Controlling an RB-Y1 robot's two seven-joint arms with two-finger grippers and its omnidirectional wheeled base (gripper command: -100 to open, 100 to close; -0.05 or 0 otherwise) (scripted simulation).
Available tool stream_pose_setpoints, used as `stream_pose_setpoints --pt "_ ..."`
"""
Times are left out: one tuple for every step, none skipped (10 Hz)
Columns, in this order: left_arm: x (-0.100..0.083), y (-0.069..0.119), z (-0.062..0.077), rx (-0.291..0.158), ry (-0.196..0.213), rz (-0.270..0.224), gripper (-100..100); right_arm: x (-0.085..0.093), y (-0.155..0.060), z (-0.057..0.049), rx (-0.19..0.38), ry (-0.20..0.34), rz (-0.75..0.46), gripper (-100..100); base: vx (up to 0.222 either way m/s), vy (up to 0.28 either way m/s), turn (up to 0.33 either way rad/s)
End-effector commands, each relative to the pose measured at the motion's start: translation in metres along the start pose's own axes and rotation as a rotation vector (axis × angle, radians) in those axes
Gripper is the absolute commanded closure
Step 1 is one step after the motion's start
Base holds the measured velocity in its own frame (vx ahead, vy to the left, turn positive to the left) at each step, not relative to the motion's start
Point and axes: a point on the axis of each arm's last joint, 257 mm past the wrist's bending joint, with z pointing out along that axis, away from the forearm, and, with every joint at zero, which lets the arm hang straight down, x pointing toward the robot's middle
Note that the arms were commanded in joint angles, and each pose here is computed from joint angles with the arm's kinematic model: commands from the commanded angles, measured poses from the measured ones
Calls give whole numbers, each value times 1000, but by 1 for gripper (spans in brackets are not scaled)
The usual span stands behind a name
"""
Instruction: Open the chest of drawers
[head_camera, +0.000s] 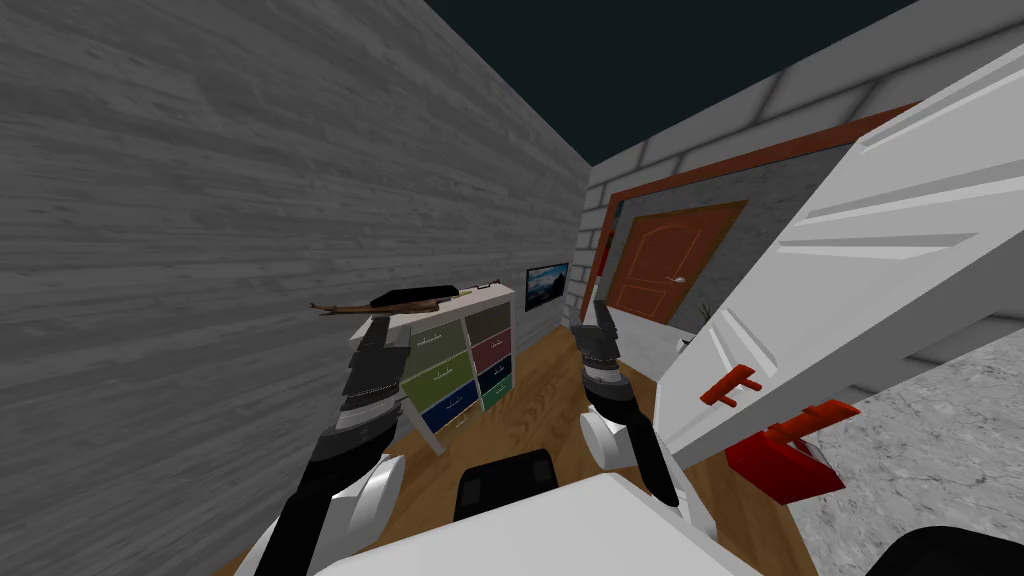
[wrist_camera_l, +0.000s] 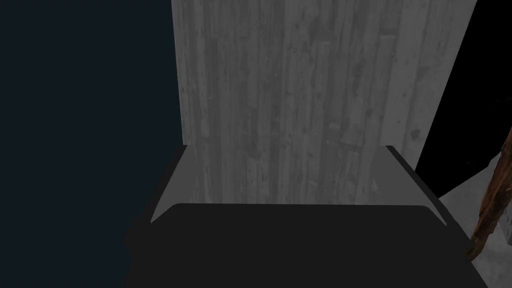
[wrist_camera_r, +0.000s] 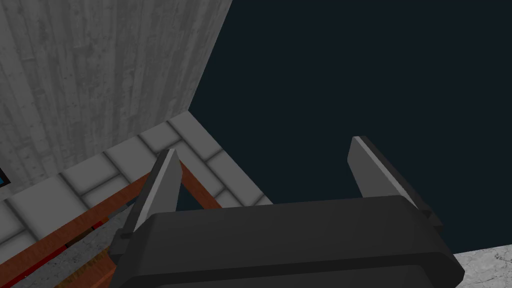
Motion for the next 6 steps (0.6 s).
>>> stream_pose_setpoints --pt "0 0 0 0 0 0 0 0 0 0 0 0 0 0 0 0 0" --pt "0 0 0 0 0 0 0 0 0 0 0 0 0 0 0 0 0" --pt "0 0 0 0 0 0 0 0 0 0 0 0 0 0 0 0 0" --pt "0 0 0 0 0 0 0 0 0 0 0 0 0 0 0 0 0" --pt "0 0 0 0 0 0 0 0 0 0 0 0 0 0 0 0 0" --pt "0 0 0 0 0 0 0 0 0 0 0 0 0 0 0 0 0"
